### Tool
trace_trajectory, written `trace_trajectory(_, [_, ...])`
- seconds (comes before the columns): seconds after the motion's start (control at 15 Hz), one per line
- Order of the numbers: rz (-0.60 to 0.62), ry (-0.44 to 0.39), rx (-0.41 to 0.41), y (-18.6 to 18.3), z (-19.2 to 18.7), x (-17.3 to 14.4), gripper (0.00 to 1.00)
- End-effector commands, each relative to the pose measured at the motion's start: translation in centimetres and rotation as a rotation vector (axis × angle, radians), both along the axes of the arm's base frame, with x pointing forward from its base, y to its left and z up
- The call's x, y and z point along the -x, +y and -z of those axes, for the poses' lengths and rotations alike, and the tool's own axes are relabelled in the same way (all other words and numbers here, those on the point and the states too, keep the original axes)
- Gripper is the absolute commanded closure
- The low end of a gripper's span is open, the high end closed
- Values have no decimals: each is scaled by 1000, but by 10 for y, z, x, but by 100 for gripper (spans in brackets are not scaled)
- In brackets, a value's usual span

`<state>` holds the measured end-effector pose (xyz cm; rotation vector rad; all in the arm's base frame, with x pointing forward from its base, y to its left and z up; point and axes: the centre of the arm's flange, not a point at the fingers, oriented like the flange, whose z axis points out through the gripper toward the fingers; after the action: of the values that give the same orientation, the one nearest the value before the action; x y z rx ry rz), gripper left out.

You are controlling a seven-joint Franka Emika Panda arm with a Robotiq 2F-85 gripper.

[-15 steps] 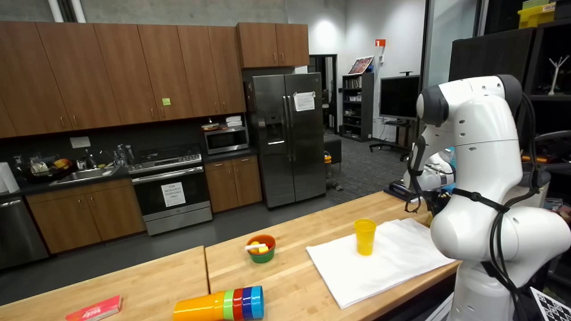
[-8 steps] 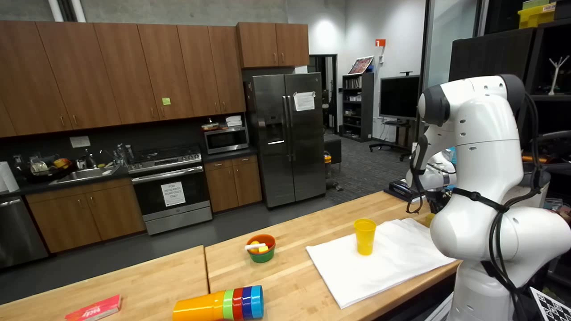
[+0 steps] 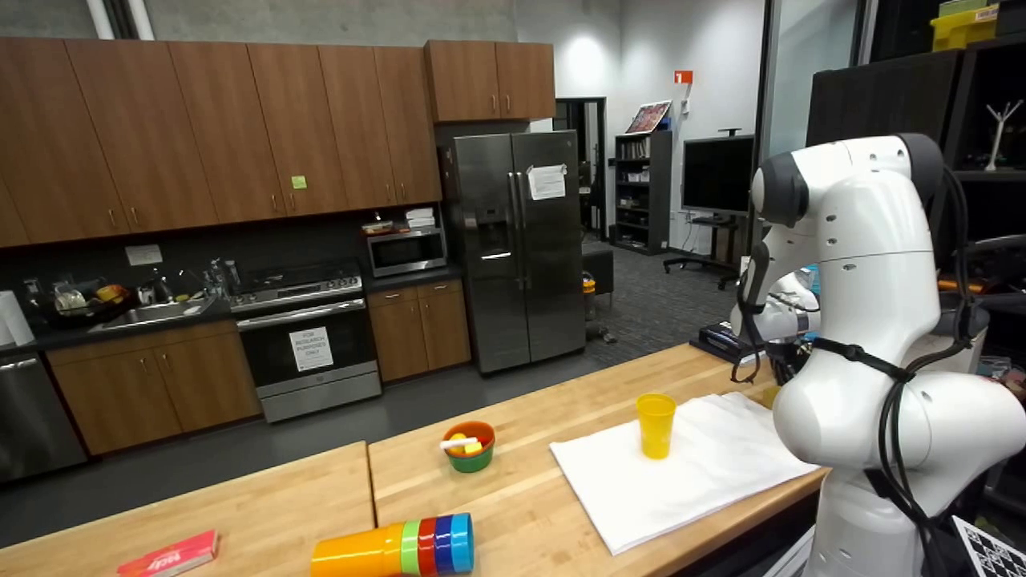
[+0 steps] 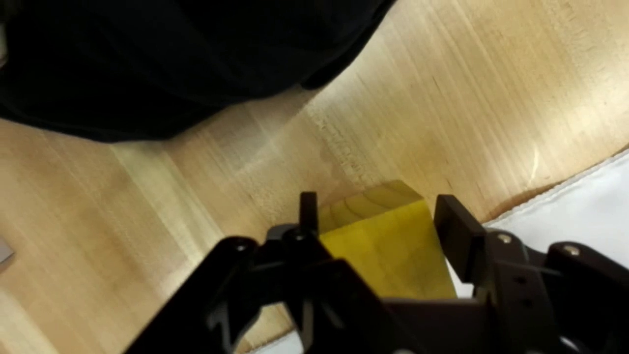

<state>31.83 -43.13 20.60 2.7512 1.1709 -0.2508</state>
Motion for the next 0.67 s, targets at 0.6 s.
trace_trajectory(0.6, [20,-94,51,1,-24,2,65])
